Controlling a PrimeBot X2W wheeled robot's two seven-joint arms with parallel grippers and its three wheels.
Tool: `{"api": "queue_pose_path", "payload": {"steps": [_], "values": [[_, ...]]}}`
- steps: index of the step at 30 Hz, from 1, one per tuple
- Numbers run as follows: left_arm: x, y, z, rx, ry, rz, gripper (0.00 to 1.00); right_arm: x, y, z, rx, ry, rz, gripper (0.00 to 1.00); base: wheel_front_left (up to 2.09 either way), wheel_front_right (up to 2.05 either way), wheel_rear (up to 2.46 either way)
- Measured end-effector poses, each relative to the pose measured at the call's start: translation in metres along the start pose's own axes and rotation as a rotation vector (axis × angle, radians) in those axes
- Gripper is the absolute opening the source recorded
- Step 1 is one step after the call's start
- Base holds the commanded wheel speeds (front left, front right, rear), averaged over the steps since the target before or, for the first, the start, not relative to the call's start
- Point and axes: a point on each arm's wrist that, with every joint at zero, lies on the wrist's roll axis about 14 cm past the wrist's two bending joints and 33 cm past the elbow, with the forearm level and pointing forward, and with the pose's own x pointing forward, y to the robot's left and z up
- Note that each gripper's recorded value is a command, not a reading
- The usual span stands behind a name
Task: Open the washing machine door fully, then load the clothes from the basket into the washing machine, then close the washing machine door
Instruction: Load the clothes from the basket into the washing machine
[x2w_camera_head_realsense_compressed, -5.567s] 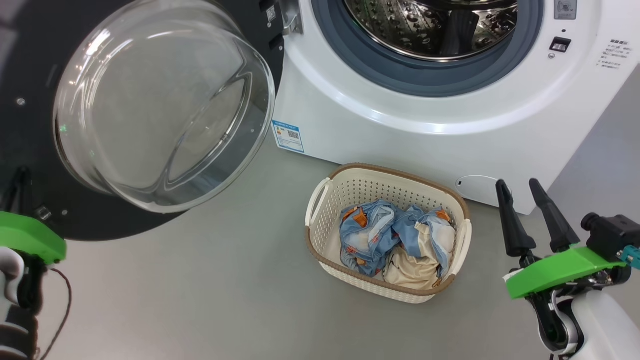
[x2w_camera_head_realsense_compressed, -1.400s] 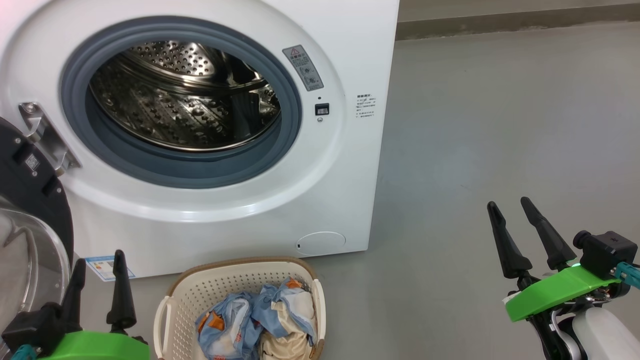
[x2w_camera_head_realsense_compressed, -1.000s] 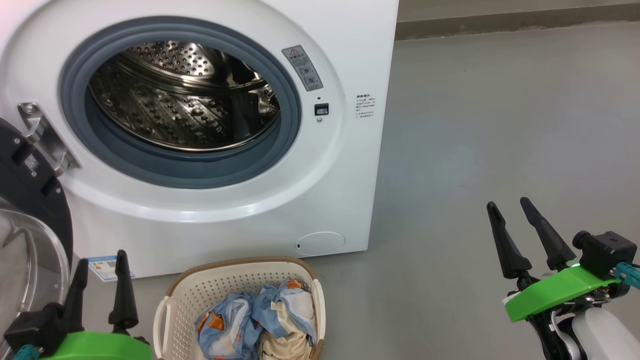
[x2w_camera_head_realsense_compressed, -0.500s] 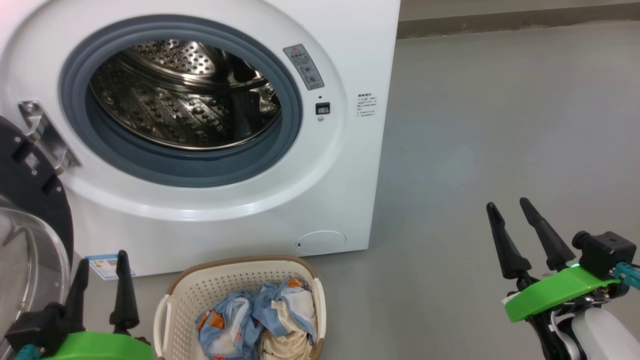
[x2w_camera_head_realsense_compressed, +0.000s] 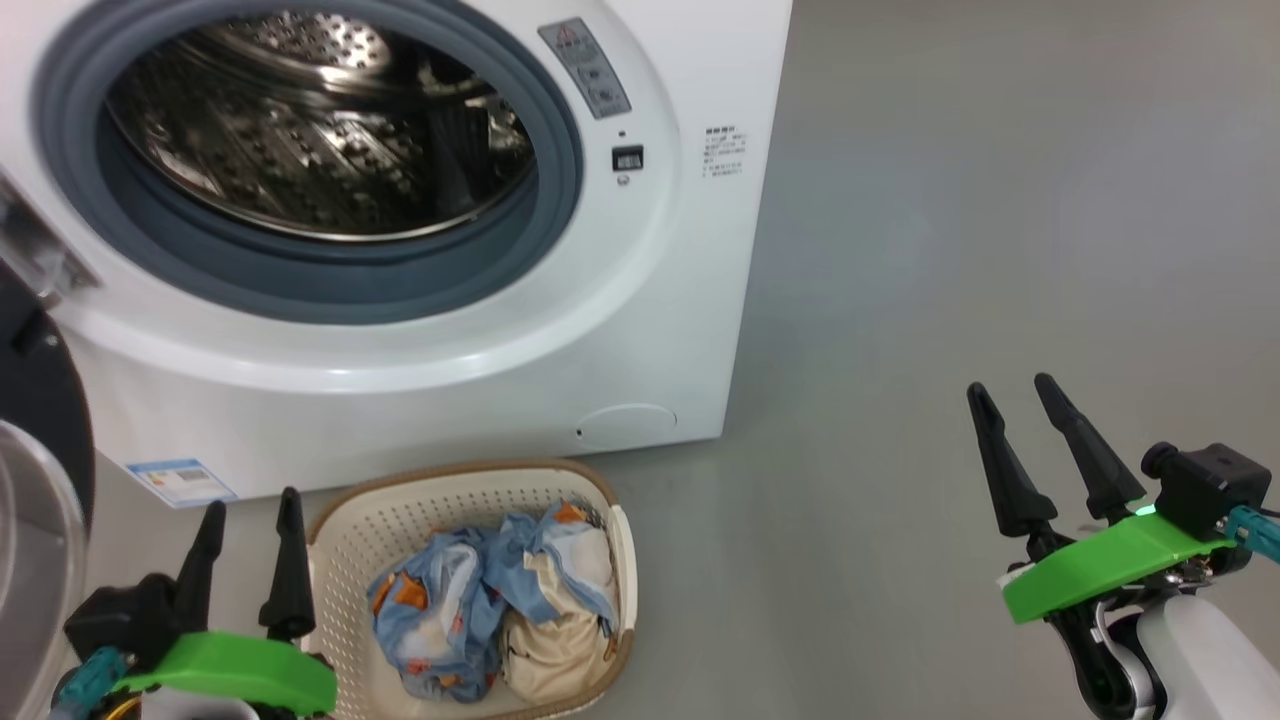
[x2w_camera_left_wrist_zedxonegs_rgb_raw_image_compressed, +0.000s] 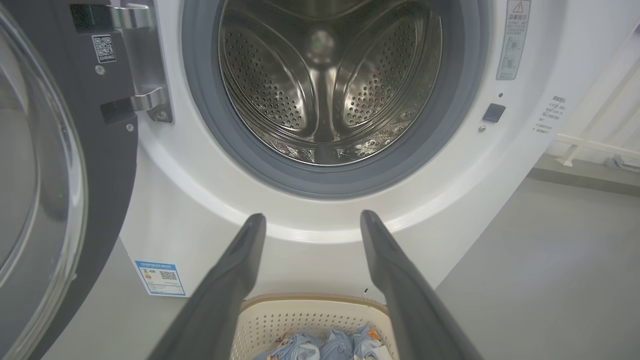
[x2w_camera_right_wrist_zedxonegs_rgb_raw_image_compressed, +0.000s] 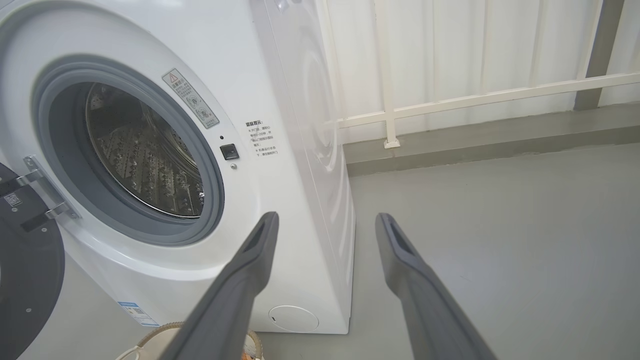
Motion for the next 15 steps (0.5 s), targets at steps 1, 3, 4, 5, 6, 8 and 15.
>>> {"api": "queue_pose_path", "payload": {"steps": [1, 3, 4, 5, 6, 8, 15], "values": [[0.004, -0.001, -0.005, 0.000, 0.015, -0.003, 1.00, 0.002, -0.001, -0.002, 0.002, 0.003, -0.002, 1.00, 0.00, 0.00, 0.00], [0.011, -0.002, -0.015, 0.000, 0.048, -0.008, 1.00, 0.007, -0.003, -0.006, 0.007, 0.011, -0.007, 1.00, 0.00, 0.00, 0.00], [0.015, -0.003, -0.020, 0.001, 0.063, -0.011, 1.00, 0.009, -0.003, -0.008, 0.010, 0.016, -0.009, 1.00, 0.00, 0.00, 0.00], [0.018, -0.003, -0.025, 0.001, 0.079, -0.015, 1.00, 0.012, -0.004, -0.011, 0.010, 0.021, -0.010, 1.00, 0.00, 0.00, 0.00], [0.021, -0.003, -0.030, 0.003, 0.093, -0.017, 1.00, 0.014, -0.005, -0.013, 0.010, 0.026, -0.012, 1.00, 0.00, 0.00, 0.00], [0.028, -0.001, -0.041, 0.005, 0.122, -0.013, 1.00, 0.019, -0.007, -0.018, 0.011, 0.036, -0.016, 1.00, 0.00, 0.00, 0.00], [0.050, 0.004, -0.080, 0.004, 0.229, -0.018, 1.00, 0.038, -0.013, -0.039, 0.017, 0.073, -0.028, 1.00, 0.00, 0.00, 0.00]]}}
